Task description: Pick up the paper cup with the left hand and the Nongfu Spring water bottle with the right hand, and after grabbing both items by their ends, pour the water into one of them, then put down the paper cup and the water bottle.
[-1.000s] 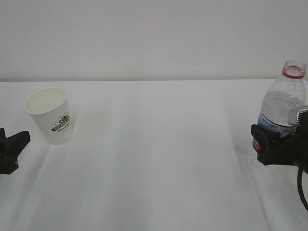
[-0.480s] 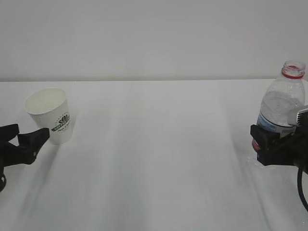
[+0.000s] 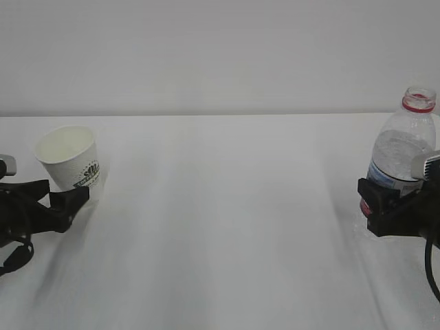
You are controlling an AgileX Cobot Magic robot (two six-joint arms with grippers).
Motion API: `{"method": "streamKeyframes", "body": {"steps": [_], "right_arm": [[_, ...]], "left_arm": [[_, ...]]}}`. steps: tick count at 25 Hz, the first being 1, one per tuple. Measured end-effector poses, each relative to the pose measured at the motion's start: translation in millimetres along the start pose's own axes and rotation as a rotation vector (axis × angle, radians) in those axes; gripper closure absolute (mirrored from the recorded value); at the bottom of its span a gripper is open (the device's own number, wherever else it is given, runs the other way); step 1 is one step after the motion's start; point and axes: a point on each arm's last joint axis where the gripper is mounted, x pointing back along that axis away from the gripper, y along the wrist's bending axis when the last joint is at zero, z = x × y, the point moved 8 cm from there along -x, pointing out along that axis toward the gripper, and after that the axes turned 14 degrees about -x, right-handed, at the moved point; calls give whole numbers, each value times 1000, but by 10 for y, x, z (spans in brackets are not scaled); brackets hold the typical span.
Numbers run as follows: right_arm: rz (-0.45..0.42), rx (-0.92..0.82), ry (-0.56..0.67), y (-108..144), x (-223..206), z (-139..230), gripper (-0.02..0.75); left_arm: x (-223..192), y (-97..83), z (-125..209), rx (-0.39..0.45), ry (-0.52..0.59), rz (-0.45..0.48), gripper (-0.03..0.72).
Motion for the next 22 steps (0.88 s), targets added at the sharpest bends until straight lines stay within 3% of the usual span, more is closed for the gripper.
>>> {"method": "streamKeyframes", "body": {"steps": [11,22], "right_arm": [[0,0,0,0,0,0,241],[0,0,0,0,0,0,241]], "left_arm": [[-112,-8,166,11,37,11,49],[-201,-6,258,15,53,17,-4]]}}
